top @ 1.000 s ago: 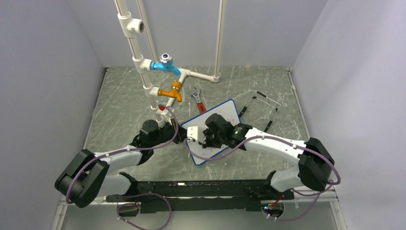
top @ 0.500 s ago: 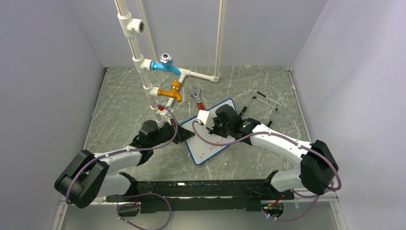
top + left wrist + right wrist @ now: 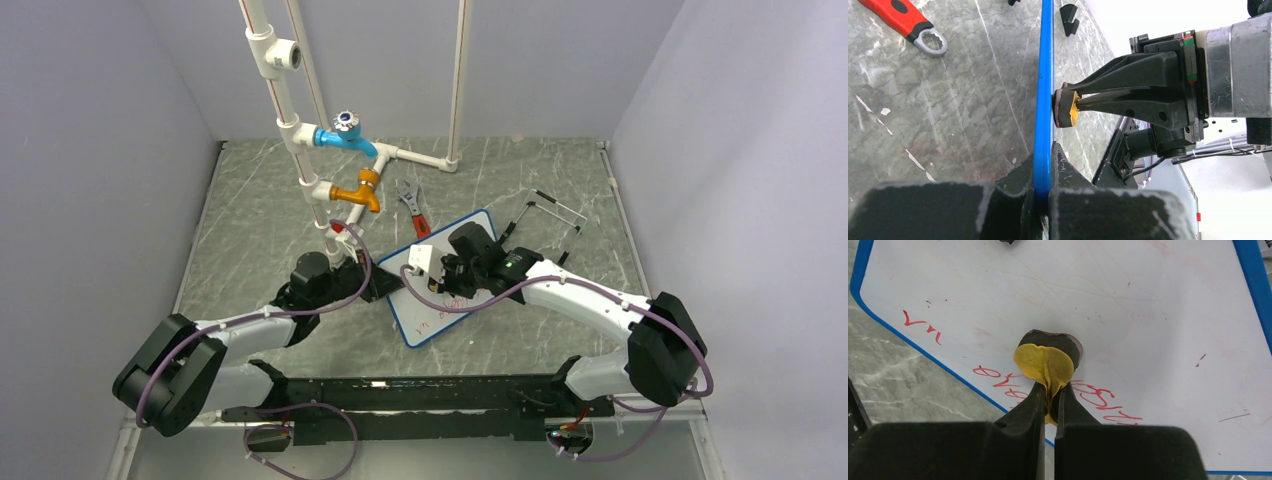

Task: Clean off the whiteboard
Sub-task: Erase the whiteboard at the center of the board.

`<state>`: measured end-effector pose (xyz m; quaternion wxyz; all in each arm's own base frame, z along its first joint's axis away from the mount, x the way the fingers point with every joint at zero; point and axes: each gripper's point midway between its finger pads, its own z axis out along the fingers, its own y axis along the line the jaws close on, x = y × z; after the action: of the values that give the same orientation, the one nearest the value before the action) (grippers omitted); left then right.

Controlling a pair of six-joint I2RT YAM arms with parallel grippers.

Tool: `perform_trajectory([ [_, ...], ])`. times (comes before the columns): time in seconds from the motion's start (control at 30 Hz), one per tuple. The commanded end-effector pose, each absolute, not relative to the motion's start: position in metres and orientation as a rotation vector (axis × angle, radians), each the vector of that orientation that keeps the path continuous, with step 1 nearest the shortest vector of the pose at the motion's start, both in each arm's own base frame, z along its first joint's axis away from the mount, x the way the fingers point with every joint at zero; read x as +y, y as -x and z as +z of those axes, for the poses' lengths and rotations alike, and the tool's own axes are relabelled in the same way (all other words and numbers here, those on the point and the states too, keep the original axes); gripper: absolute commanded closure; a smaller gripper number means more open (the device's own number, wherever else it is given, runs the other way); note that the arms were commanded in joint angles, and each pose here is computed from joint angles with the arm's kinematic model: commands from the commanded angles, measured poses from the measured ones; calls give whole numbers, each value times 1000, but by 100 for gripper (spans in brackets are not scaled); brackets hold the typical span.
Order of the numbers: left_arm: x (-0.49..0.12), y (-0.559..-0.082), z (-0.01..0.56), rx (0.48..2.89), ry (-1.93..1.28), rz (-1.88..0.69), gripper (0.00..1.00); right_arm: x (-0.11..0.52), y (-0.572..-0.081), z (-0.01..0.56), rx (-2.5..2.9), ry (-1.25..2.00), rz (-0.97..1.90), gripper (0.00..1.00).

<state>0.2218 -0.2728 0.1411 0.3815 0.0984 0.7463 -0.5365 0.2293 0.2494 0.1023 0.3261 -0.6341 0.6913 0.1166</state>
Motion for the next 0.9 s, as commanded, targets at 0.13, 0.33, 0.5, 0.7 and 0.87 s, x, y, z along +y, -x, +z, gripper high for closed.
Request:
perform_trajectory([
  [0.13, -277, -211, 176, 1767, -317, -1444, 100, 241, -274, 132, 1808, 1404, 126, 100],
  [0.33, -277, -211, 175, 1771, -317, -1440, 100, 245, -256, 126, 1801, 1502, 243, 100],
  [0.5, -279, -210, 177, 1764, -329, -1450, 100, 266, -191, 114, 1693, 1802, 589, 100],
  [0.7, -277, -209, 177, 1758, -329, -1445, 100, 266, -210, 109, 1749, 1733, 464, 100],
  [0.87, -278, -208, 175, 1759, -333, -1452, 100, 245, -273, 124, 1854, 1389, 191, 100],
])
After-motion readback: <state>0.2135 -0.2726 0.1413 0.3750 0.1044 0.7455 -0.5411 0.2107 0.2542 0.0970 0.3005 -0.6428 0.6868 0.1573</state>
